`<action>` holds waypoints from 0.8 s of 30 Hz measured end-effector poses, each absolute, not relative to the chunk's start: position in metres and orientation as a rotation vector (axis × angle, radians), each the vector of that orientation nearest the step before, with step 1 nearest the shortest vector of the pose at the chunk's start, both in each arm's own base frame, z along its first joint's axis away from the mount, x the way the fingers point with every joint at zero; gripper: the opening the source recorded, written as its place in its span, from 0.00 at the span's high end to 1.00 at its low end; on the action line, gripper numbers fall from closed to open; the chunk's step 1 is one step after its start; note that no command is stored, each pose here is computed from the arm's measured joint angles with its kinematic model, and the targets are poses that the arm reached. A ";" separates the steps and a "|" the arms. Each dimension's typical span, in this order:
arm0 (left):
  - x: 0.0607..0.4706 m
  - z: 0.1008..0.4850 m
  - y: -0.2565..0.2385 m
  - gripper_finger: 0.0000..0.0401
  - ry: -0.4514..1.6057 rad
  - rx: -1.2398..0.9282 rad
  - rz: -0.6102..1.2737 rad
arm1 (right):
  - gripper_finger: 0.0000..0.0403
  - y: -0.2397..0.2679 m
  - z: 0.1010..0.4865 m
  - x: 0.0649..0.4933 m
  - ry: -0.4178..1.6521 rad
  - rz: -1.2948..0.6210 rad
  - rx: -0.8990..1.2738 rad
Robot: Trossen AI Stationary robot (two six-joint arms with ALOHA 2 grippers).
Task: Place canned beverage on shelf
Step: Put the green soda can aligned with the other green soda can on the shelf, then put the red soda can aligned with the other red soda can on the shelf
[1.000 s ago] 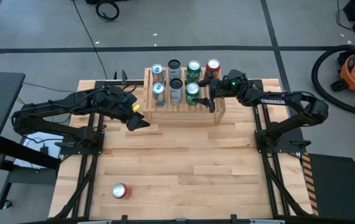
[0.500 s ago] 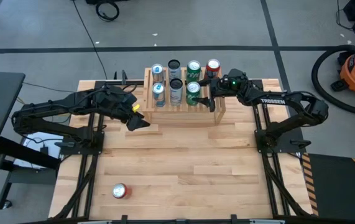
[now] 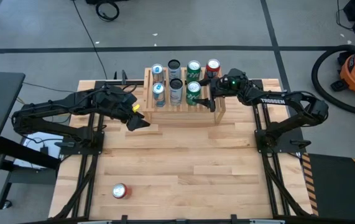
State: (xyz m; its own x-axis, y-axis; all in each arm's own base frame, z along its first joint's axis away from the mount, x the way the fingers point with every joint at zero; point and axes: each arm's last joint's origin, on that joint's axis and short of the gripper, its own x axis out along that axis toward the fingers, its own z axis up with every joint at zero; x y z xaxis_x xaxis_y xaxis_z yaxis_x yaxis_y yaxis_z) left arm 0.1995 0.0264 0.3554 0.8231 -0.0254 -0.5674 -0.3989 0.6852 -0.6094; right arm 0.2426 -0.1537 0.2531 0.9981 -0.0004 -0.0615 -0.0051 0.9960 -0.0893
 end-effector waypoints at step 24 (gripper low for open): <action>0.200 0.355 0.027 0.07 0.578 -0.810 0.228 | 0.01 -0.138 0.288 0.220 -0.015 -0.009 -0.133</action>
State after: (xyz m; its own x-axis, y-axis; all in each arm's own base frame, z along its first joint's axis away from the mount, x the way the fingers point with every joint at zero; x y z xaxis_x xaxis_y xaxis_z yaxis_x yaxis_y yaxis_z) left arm 0.1995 0.0266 0.3554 0.8233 -0.0241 -0.5671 -0.4048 0.6755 -0.6163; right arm 0.2199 -0.1385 0.2879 0.9999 -0.0079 0.0152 0.0099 0.9911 -0.1330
